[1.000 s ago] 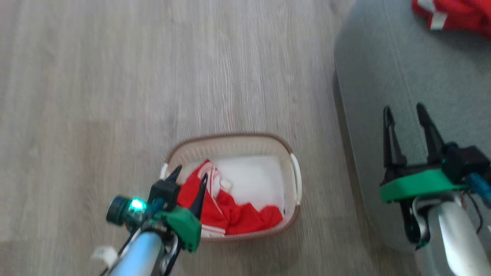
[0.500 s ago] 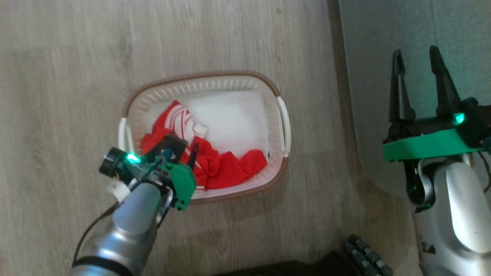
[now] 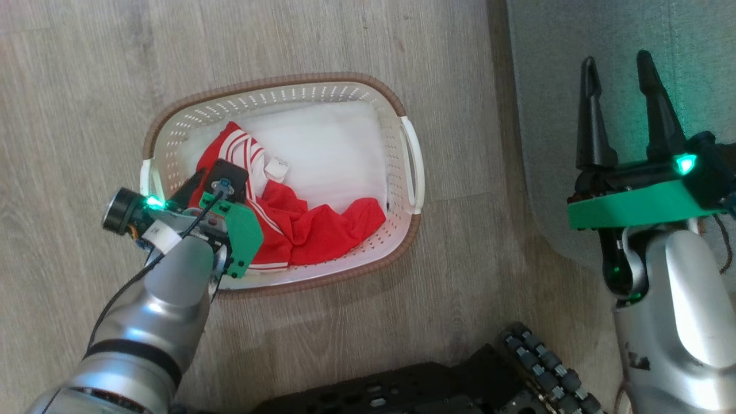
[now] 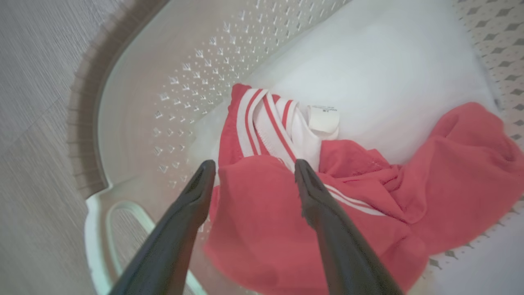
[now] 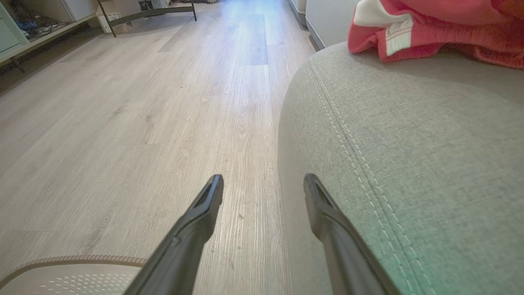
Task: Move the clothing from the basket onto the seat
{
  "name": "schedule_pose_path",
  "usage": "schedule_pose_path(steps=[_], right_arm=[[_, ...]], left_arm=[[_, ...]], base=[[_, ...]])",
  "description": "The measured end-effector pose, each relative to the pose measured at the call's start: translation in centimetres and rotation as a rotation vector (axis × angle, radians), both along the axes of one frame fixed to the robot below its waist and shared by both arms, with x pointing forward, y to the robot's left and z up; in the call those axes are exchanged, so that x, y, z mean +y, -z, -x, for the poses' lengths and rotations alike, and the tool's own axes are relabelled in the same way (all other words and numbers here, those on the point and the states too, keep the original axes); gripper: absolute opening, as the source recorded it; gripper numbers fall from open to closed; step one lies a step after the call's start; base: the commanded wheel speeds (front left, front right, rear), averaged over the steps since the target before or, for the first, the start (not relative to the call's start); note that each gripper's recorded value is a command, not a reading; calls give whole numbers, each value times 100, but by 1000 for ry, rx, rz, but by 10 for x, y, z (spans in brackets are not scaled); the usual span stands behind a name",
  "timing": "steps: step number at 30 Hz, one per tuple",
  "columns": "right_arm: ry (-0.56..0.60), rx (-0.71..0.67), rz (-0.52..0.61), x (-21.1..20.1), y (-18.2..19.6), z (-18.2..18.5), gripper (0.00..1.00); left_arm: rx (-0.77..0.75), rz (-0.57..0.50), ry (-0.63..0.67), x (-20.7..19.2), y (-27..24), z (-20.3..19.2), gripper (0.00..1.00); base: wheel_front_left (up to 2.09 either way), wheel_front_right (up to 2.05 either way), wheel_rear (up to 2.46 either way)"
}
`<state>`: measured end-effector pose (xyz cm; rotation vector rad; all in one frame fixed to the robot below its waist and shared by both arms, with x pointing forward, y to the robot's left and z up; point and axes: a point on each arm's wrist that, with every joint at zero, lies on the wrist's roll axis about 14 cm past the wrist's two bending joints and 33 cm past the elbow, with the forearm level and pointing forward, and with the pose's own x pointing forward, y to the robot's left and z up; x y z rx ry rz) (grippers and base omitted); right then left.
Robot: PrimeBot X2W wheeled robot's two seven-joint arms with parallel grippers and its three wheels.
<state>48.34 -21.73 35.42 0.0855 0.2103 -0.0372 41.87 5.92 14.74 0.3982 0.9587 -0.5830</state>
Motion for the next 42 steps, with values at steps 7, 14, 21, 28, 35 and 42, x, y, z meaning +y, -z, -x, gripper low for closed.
schedule_pose_path(steps=[7,14,21,28,35,42], right_arm=[[-12,0,-9,4,4,-5,100],[-16,1,-10,5,5,-7,100],[-16,-11,-15,6,-2,-7,100],[-19,-65,-17,8,-30,-6,100],[-20,-79,-3,9,-51,14,100],[-23,-123,-4,13,-84,43,100]], left_arm=[[72,-72,8,6,15,13,100],[132,-70,48,-1,20,27,0],[66,-5,41,-12,4,15,0],[-93,120,10,-28,-43,-14,0],[-219,242,-25,-40,-98,-23,0],[-373,396,-55,-59,-180,-21,0]], base=[[0,0,0],[0,0,0],[0,0,0],[0,0,0],[0,0,0],[0,0,0]])
